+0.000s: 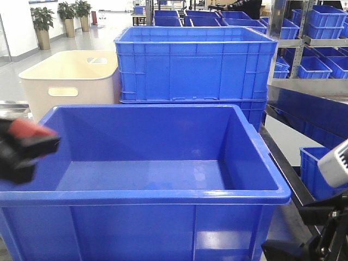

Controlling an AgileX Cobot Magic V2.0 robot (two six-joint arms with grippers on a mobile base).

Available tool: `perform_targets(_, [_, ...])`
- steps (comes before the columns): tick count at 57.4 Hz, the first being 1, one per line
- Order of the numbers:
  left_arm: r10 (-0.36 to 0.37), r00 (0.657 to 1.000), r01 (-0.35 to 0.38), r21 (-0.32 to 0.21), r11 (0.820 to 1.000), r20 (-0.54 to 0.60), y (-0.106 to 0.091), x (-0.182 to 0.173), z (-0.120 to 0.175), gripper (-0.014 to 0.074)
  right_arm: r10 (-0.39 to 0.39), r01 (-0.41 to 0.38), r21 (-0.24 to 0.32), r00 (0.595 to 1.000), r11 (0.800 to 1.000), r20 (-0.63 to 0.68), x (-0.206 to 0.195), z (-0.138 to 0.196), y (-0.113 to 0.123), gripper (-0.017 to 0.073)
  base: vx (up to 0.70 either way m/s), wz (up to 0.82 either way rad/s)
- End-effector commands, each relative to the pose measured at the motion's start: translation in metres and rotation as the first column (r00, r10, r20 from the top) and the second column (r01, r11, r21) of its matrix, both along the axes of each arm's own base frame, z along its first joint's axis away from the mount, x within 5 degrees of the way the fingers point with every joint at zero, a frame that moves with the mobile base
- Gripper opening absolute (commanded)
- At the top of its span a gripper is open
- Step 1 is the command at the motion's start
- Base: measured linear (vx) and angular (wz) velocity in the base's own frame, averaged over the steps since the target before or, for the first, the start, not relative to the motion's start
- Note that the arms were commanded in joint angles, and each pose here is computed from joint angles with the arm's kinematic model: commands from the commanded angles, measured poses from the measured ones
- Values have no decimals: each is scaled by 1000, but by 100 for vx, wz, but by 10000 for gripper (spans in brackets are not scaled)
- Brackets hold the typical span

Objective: Pick red and yellow blocks into blue bin
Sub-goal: 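Move the left gripper over the blue bin and release the red cube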

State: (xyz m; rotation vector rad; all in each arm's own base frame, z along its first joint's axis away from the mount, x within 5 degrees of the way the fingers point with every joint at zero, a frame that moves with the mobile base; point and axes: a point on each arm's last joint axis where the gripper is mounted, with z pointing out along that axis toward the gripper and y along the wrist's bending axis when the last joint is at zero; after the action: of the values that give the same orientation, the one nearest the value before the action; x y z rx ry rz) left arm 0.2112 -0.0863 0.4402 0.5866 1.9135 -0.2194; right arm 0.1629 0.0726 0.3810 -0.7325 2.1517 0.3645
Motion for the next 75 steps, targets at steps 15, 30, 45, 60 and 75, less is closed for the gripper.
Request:
perform_targets(15, [-5, 999, 6, 13, 1000, -52, -35, 95, -11, 209, -17, 13, 48, 996, 999, 90, 0, 15, 0, 577, 0, 0])
perform_targets(30, [-11, 983, 22, 59, 998, -183, -47, 126, -44, 442, -17, 13, 48, 996, 999, 90, 0, 15, 0, 577, 0, 0])
perform_targets(45, [-11, 986, 21, 61, 998, -165, -46, 122, -38, 648, -19, 14, 48, 995, 999, 93, 0, 15, 0, 577, 0, 0])
perform_targets(60, [-21, 999, 22, 21, 1000, -47, -30, 77, 12, 627, -20, 16, 48, 995, 999, 96, 0, 16, 0, 577, 0, 0])
perform_targets(75, [12, 998, -13, -7, 1000, -66, 7, -20, 52, 549, -157, 157, 1, 987, 988, 33, 2, 10, -11, 559, 0, 0])
